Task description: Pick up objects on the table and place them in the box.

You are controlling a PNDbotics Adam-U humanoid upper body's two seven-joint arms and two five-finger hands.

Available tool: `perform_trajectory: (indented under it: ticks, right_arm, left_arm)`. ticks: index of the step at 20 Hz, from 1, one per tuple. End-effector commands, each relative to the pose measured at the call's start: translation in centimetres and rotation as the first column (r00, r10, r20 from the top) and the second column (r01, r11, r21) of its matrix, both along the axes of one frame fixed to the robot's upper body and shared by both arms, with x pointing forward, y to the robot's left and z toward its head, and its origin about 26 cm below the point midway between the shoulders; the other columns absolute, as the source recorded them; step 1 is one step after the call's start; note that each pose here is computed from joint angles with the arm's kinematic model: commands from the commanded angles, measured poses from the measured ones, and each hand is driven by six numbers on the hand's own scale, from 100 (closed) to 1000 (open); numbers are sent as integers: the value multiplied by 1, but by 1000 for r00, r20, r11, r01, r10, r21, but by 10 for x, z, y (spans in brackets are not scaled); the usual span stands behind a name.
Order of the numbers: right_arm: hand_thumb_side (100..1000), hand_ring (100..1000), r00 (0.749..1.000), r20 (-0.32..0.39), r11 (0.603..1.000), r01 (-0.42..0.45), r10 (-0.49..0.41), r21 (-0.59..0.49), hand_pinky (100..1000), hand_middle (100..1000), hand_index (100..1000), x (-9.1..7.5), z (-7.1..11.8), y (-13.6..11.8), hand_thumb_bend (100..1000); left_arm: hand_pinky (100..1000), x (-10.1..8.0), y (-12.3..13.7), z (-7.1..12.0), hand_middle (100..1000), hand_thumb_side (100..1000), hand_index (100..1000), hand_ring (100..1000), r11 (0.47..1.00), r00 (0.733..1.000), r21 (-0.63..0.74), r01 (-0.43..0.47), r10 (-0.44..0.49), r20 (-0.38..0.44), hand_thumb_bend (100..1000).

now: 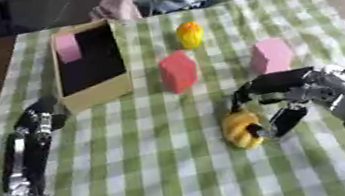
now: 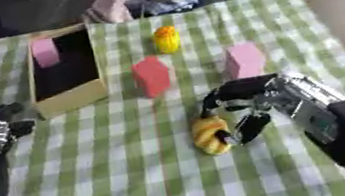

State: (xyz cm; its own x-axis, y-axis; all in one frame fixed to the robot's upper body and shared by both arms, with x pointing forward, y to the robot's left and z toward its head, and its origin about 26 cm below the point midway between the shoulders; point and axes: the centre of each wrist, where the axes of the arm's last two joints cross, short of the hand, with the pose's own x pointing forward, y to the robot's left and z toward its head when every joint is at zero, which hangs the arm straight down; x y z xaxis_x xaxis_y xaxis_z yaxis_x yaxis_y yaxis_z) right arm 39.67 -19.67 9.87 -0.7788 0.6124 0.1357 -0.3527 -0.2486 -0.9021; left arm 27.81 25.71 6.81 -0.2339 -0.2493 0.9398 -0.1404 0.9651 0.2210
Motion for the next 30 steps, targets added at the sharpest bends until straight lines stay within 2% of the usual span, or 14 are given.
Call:
perform_trajectory:
  ticks: [1,2,4,11,16,20,24,30]
  right_arm:
    - [270,853,997,54,999,49,-50,13,878,738,481,3,9,-13,100]
    - [265,826,996,70,998,60,-62,29,869,717,426,3,12,-15,100]
    - [259,793,991,105,995,78,-84,62,858,690,380,3,17,-18,100]
    - [249,752,979,180,989,73,-95,126,846,646,331,-3,38,-22,100]
    - [232,744,980,184,984,44,-76,172,840,632,330,-7,71,-22,100]
    - [230,747,974,210,977,36,-81,209,846,636,332,-6,108,-20,100]
    - [233,754,952,280,974,63,-124,216,856,645,336,3,143,-20,100]
    - [220,757,887,397,953,132,-236,272,860,646,343,34,185,-16,100]
  left_arm:
    - [720,1,0,7,751,834,789,643,1000,1000,7,2,-2,26,260]
    - [720,1,0,7,750,834,789,643,1000,1000,7,2,-2,26,259]
    - [720,1,1,7,751,834,789,643,1000,1000,7,1,-1,26,259]
    - [721,1,1,7,751,835,789,643,1000,1000,8,-1,1,25,258]
    - [721,0,2,7,751,835,789,644,1000,1000,10,-1,1,24,257]
    - [721,0,2,7,751,834,789,644,1000,1000,11,-2,1,24,257]
    - [721,0,1,7,752,833,789,644,1000,1000,10,2,-2,26,256]
    - [721,3,-3,11,751,831,789,644,1000,999,8,27,-28,39,257]
